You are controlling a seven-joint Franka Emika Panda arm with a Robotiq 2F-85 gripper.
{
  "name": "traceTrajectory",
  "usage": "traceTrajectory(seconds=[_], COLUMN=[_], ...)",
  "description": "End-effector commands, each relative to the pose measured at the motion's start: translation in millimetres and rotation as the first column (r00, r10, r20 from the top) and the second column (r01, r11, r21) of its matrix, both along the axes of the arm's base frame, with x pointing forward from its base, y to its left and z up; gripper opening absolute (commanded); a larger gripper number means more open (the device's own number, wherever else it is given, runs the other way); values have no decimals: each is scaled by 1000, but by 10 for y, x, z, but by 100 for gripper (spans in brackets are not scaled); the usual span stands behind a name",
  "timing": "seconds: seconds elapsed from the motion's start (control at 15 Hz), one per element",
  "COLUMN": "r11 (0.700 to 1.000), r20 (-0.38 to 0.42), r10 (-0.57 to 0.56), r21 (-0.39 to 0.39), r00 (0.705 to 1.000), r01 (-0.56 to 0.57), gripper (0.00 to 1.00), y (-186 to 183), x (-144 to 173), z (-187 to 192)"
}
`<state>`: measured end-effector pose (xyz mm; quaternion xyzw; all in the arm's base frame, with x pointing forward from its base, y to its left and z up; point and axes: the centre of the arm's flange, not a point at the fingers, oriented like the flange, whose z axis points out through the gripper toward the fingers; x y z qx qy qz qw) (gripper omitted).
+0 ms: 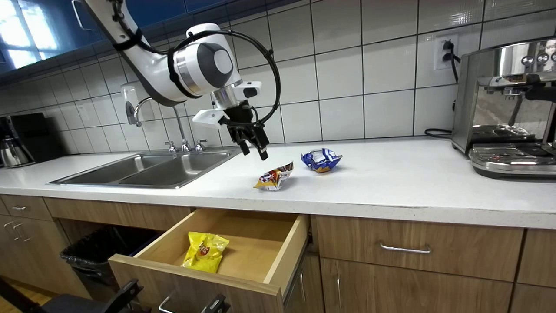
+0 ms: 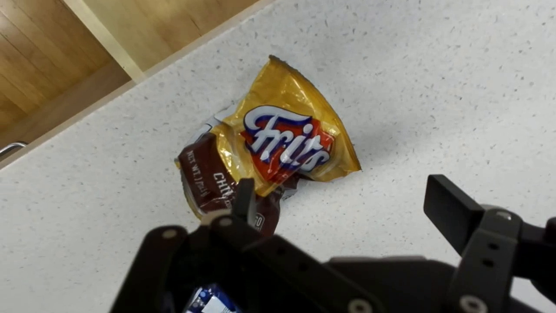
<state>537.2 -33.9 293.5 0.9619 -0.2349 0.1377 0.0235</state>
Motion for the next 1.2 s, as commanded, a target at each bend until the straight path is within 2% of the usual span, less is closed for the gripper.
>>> traceTrajectory(seconds=[0.0,0.6,1.13], r11=[996,970,951], r20=[23,28,27], r10=[-88,-243,-309], r21=[-14,-4,-5], r00=[996,970,951], r01=[89,243,309], gripper=[100,100,100], y=[-24,-145,-177], x=[78,180,340], z=[-67,-305,-431])
